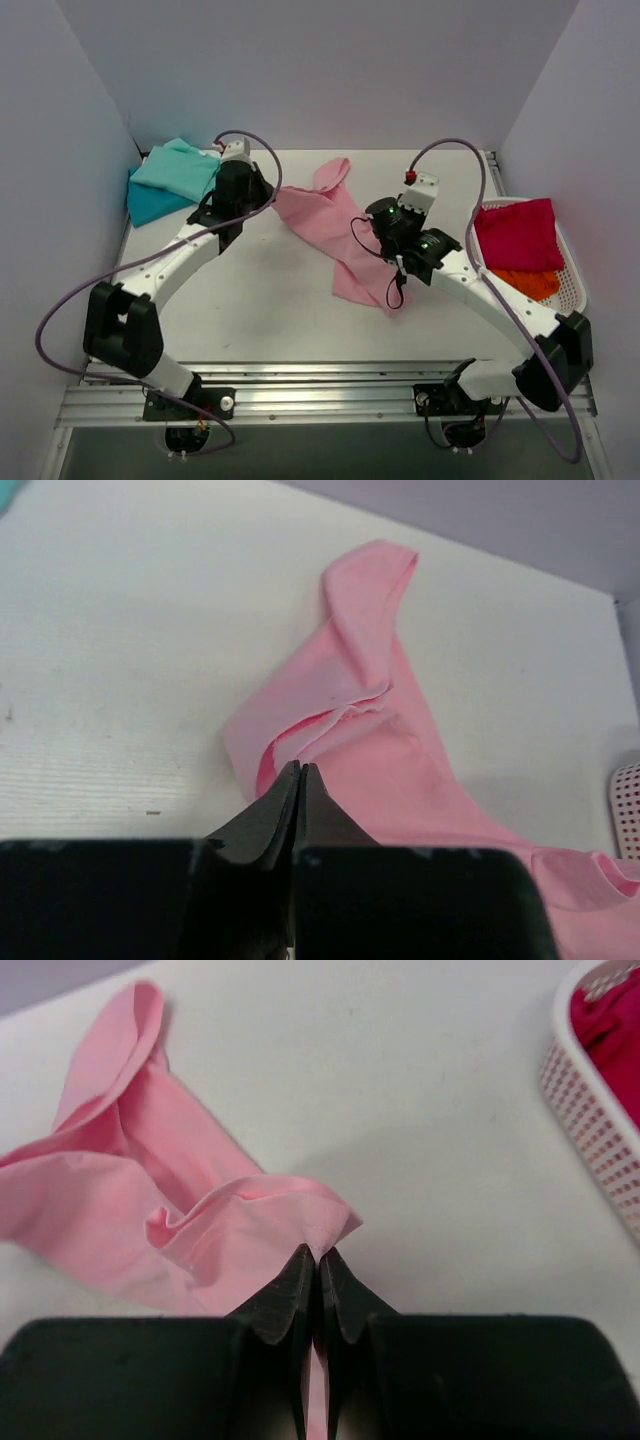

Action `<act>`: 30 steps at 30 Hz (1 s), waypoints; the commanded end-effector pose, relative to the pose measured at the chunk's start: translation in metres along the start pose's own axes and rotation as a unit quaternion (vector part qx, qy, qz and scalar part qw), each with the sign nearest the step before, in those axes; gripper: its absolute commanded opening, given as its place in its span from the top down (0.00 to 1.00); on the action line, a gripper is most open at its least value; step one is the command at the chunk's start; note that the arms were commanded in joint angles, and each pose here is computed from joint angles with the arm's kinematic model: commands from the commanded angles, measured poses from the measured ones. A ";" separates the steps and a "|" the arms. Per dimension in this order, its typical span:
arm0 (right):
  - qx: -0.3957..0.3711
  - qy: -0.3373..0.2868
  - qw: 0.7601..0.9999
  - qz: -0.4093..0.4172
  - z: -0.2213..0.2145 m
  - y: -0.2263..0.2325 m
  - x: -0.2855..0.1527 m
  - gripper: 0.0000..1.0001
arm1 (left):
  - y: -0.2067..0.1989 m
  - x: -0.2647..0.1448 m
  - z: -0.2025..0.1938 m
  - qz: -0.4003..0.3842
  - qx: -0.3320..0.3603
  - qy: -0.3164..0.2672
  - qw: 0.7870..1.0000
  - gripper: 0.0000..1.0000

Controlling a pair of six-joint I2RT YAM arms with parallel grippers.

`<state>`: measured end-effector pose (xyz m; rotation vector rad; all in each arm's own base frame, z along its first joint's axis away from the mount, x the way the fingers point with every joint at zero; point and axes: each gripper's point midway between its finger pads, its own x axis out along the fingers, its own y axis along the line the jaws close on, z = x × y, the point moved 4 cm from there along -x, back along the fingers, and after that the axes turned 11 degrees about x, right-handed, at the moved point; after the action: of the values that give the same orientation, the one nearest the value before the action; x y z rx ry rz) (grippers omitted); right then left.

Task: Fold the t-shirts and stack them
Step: Flatten out the tshirt

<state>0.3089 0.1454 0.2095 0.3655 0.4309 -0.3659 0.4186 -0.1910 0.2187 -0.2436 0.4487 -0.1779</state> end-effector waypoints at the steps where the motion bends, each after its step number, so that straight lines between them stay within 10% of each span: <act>1: -0.023 -0.067 0.996 -0.054 0.053 -0.029 -0.027 1.00 | 0.009 -0.045 0.045 0.021 0.010 -0.061 0.998 0.98; 13: 0.058 -0.166 0.984 -0.038 0.163 -0.061 -0.104 1.00 | 0.019 -0.174 0.117 0.024 0.011 -0.175 0.984 0.98; 18: 0.109 -0.213 0.965 0.103 0.224 -0.070 -0.169 1.00 | 0.016 -0.243 0.152 -0.002 0.019 -0.239 0.971 0.98; 26: 0.092 -0.275 0.837 0.464 0.278 -0.049 -0.293 1.00 | 0.001 -0.366 0.184 -0.105 0.029 -0.347 0.932 0.98; 30: 0.090 -0.293 0.800 0.515 0.292 -0.049 -0.323 1.00 | 0.000 -0.413 0.189 -0.140 0.027 -0.391 0.909 0.98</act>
<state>0.1259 0.0451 0.5686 0.6664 -0.3677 0.3618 0.1664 -0.0687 0.5299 -0.3113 -0.3126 -0.2989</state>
